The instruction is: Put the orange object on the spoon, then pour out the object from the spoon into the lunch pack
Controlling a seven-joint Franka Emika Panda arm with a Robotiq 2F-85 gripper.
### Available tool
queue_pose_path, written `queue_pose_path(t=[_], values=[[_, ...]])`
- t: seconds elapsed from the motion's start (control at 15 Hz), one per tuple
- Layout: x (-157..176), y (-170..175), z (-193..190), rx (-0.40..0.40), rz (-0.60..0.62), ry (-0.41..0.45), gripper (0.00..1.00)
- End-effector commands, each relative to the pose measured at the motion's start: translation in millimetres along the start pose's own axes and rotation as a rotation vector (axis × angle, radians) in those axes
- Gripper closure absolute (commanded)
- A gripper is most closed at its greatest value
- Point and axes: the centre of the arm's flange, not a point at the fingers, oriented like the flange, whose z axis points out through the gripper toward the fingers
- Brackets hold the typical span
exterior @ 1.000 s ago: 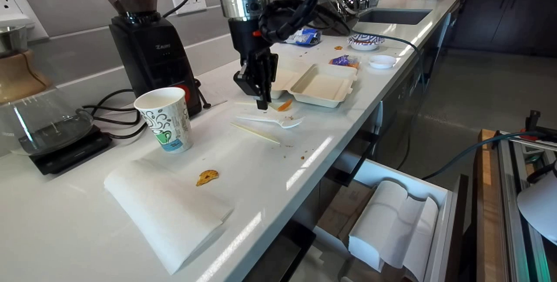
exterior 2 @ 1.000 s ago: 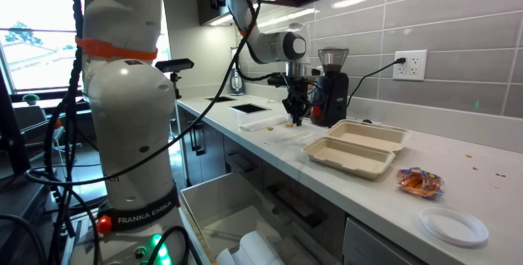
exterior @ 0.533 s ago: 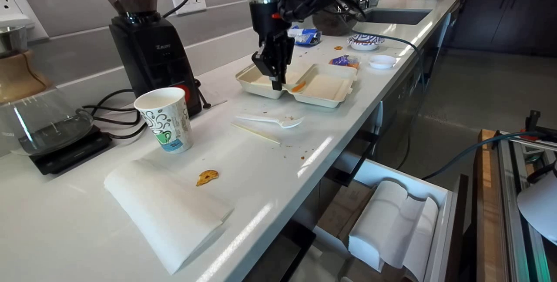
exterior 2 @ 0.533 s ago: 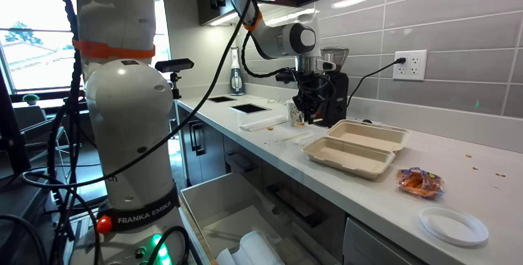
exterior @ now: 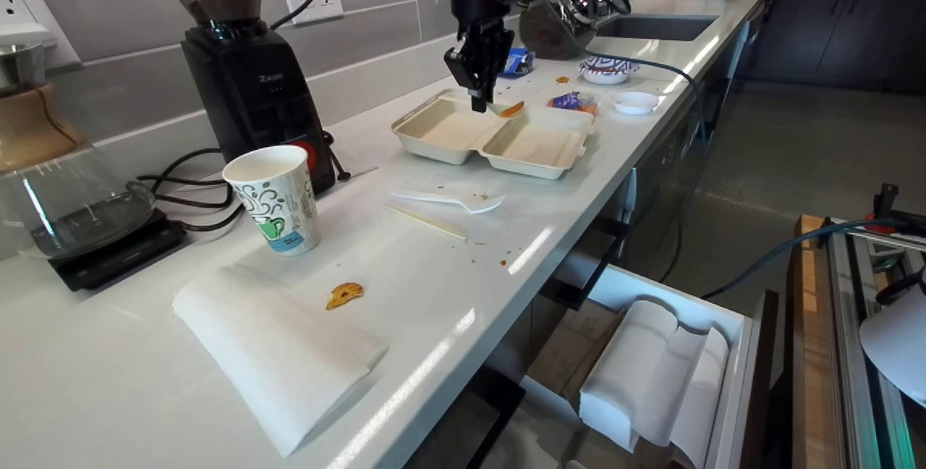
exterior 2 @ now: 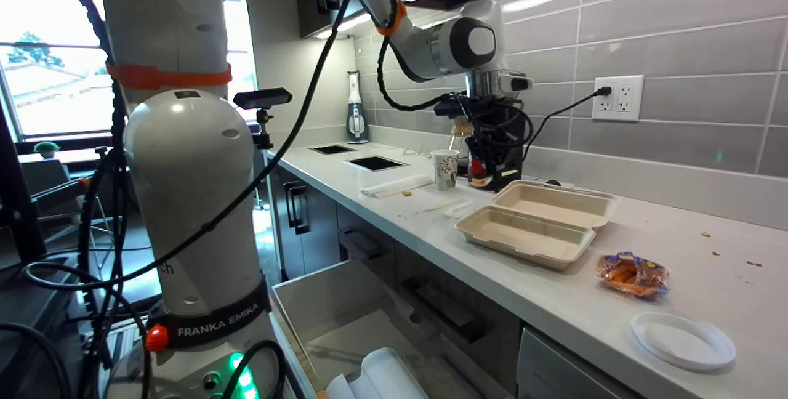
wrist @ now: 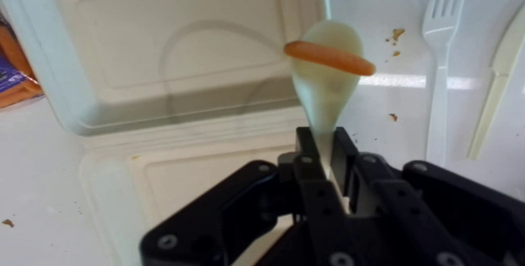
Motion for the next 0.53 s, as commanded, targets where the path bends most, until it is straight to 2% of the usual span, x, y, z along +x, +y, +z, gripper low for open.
queue_pose_path(t=[0.0,0.47], values=[[6,17,3,-0.017,0.032,0.050,0.96],[47,43,3,-0.011,0.063,0.135,0.96]])
